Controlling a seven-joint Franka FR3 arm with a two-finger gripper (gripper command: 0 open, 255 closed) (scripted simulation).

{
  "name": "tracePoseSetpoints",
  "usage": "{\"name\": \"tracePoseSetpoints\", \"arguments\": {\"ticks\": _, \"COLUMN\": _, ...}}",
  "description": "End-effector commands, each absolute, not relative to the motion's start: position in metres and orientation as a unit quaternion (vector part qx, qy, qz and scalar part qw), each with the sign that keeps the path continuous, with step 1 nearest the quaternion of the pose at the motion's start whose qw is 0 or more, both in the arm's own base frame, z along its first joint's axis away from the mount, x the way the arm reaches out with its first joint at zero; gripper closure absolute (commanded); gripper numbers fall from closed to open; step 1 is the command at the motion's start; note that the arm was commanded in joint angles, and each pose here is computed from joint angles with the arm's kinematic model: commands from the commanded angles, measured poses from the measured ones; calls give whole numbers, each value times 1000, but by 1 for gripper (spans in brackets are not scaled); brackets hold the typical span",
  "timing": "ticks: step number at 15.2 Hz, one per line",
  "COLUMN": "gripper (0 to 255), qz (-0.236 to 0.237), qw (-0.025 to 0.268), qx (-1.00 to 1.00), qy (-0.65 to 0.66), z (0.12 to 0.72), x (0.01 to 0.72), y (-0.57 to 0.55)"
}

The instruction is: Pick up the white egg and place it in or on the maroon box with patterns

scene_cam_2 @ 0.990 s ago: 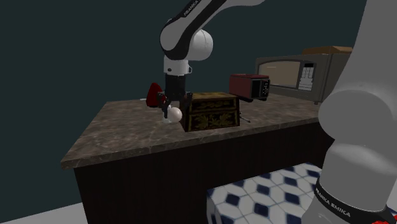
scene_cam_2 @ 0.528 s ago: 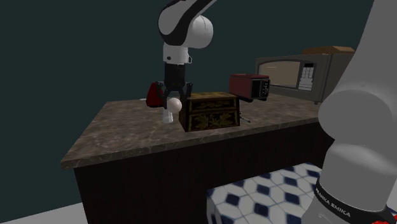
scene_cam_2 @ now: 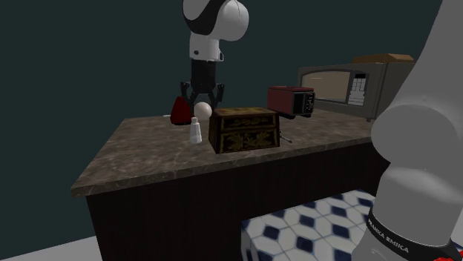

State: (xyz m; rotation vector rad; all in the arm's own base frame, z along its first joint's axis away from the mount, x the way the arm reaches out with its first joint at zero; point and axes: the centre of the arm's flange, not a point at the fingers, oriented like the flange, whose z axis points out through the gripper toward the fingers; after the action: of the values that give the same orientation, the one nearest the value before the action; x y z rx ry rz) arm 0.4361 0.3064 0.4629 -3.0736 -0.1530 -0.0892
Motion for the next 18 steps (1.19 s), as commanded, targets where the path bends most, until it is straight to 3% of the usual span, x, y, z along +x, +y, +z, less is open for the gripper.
{"name": "tracePoseSetpoints", "arguments": {"ticks": 1, "gripper": 255, "qz": -29, "qw": 31, "qx": -998, "qy": -50, "z": 475, "x": 435, "y": 307}}
{"name": "tracePoseSetpoints", "arguments": {"ticks": 18, "gripper": 255, "qz": -29, "qw": 31, "qx": -998, "qy": -50, "z": 549, "x": 449, "y": 270}}
